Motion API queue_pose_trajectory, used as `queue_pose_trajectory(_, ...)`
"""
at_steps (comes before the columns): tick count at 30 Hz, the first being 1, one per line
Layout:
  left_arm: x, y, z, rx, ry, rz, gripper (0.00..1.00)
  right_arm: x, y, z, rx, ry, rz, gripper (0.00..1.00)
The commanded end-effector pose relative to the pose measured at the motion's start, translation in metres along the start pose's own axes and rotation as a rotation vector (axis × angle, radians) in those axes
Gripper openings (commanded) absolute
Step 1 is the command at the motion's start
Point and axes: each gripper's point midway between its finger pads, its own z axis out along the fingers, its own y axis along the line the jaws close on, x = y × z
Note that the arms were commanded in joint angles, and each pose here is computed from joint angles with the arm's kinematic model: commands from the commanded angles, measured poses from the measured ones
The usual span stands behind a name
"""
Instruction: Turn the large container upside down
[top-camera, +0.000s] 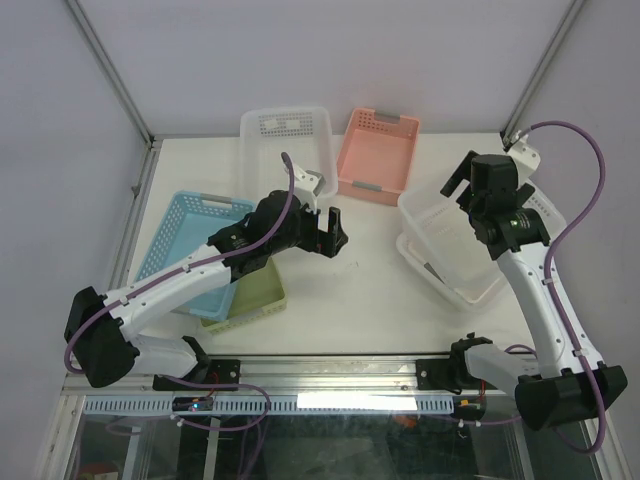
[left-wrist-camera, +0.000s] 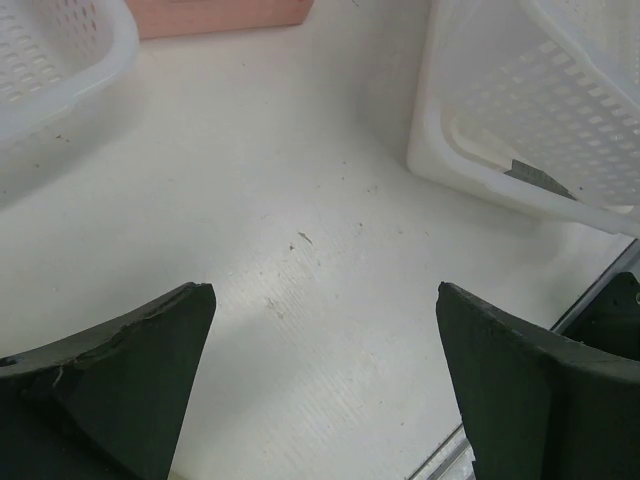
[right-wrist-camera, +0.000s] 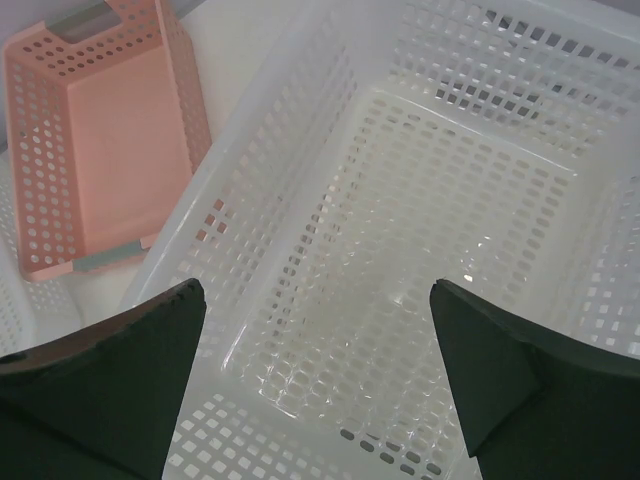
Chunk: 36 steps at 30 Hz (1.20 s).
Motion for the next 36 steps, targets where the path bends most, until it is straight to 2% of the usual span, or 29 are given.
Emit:
queue_pose_trajectory(1, -0.038, -0.014, -0.013, 0.031, -0.126, -0.001, 0.99, -0.019, 0.006, -0.006, -0.033, -0.075, 0.073, 0.99)
queue_pose_trajectory(12, -0.045, -0.004, -0.014, -0.025, -0.167, -0.036, 0.99, -0.022, 0.006, -0.009, -0.067, -0.114, 0.098, 0.99)
queue_pose_trajectory(15, -0.045, -0.013, -0.017, 0.024, -0.156, -0.011, 0.99, -0.021, 0.009, -0.006, -0.069, -0.106, 0.096, 0.99)
queue_pose_trajectory(23, -0.027, -0.03, -0.017, 0.14, -0.099, -0.002, 0.99, -0.029, 0.041, 0.0, -0.12, -0.015, 0.119, 0.99)
queue_pose_trajectory(27, -0.027, -0.036, -0.017, 0.17, -0.092, 0.007, 0.99, -0.017, 0.07, 0.015, -0.171, 0.089, 0.146, 0.99)
queue_pose_trajectory(29, -0.027, -0.037, -0.018, 0.177, -0.091, 0.009, 0.99, -0.011, 0.075, 0.026, -0.119, 0.147, 0.173, 0.99)
queue_pose_trajectory(32, -0.028, -0.04, -0.019, 0.189, -0.09, 0.005, 0.99, -0.001, 0.067, 0.047, 0.051, 0.214, 0.206, 0.99)
queue_pose_trajectory(36, -0.026, -0.041, -0.021, 0.199, -0.085, 0.0, 0.99, 0.011, 0.066, 0.069, 0.192, 0.301, 0.154, 0.99)
